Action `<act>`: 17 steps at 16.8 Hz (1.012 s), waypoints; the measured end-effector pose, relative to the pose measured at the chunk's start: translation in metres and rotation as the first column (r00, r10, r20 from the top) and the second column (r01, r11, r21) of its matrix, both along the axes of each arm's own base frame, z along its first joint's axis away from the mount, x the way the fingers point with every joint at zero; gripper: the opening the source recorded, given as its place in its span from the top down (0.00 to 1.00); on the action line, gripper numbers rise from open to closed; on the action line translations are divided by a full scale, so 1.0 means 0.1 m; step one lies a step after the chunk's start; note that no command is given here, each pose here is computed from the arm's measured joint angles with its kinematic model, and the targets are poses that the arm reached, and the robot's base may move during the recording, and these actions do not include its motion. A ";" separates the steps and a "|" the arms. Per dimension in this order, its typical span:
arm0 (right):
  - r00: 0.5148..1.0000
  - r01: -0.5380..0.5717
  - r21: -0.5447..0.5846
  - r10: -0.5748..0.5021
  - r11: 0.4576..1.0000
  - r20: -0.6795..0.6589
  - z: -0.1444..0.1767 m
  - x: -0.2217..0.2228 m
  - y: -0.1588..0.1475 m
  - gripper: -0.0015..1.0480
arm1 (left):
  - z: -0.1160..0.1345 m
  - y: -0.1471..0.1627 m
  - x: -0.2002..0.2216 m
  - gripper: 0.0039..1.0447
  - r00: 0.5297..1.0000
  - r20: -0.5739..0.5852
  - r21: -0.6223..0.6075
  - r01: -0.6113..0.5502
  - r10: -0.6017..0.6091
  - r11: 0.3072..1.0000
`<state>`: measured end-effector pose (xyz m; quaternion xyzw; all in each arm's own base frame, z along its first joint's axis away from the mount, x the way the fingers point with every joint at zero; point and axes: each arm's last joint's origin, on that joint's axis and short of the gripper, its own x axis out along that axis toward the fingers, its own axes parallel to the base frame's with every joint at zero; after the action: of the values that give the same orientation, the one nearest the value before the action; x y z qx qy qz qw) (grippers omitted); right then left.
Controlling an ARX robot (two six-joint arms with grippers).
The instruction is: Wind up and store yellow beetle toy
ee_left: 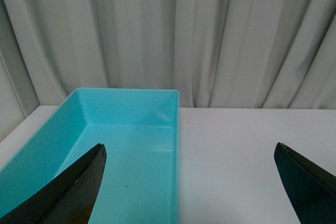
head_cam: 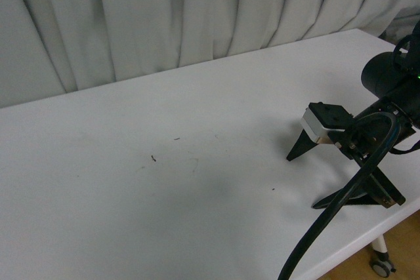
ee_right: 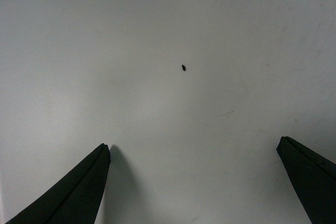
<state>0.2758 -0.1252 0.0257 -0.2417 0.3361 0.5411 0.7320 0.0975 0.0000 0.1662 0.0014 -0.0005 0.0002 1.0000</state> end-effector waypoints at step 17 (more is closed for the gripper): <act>0.565 0.385 -0.025 -0.214 0.923 0.796 1.67 -1.01 1.36 0.36 | 0.00 0.00 0.00 0.06 1.000 -0.001 0.000 0.002 -0.002 1.000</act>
<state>0.1752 0.0109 0.1929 -0.4618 0.0721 0.2132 0.8579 0.0975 0.0000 0.1661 0.0014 -0.0001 -0.0006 1.0000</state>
